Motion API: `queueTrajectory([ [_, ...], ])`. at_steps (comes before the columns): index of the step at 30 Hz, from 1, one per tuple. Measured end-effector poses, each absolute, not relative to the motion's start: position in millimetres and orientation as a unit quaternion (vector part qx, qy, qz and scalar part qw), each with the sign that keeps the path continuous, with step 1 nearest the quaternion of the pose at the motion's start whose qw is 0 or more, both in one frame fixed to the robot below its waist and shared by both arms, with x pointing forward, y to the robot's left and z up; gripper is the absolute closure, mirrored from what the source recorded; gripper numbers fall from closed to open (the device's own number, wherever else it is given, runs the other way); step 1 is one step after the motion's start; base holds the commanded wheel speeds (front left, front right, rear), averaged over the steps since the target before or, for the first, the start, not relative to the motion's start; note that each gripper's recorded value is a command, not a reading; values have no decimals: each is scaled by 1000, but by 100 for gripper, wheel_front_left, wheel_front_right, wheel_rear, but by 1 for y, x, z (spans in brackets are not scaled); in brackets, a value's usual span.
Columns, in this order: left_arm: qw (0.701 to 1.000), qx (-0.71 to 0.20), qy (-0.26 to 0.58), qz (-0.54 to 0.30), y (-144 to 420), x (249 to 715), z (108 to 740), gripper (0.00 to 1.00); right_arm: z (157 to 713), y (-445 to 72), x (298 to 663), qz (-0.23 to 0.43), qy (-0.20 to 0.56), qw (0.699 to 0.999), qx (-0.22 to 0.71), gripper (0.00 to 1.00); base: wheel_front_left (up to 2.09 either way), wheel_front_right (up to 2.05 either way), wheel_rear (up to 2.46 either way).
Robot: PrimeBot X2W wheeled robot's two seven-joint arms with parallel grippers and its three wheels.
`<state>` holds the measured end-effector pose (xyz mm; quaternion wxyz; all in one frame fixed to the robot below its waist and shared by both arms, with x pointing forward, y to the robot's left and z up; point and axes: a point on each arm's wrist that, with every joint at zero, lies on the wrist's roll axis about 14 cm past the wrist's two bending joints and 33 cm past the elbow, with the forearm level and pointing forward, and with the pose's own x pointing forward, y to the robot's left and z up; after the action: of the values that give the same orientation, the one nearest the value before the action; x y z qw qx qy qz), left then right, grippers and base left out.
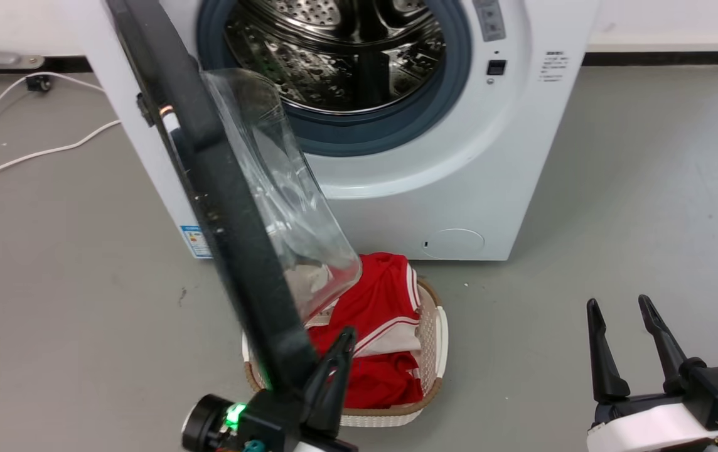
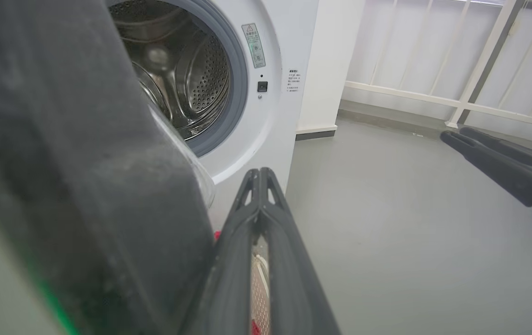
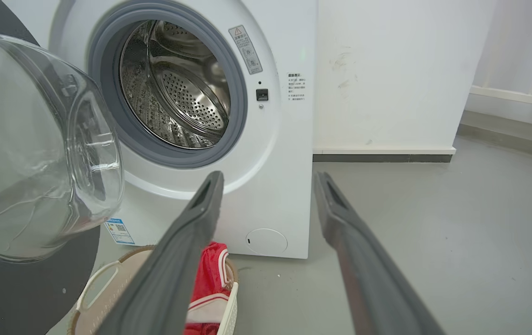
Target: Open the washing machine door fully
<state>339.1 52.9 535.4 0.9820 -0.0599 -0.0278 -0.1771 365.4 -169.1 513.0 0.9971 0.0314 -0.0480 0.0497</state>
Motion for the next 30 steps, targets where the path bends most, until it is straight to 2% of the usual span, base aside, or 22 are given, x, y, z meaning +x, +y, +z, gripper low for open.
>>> queueTrajectory([
  [19, 998, -54, -23, -7, 146, 301, 534, 100, 512, -109, 389, 139, -43, 989, 36, 0, 0, 0, 0],
  [30, 993, -48, -30, 103, 220, 297, 530, 100, 505, -97, 396, 155, -32, 987, 35, 0, 0, 0, 0],
])
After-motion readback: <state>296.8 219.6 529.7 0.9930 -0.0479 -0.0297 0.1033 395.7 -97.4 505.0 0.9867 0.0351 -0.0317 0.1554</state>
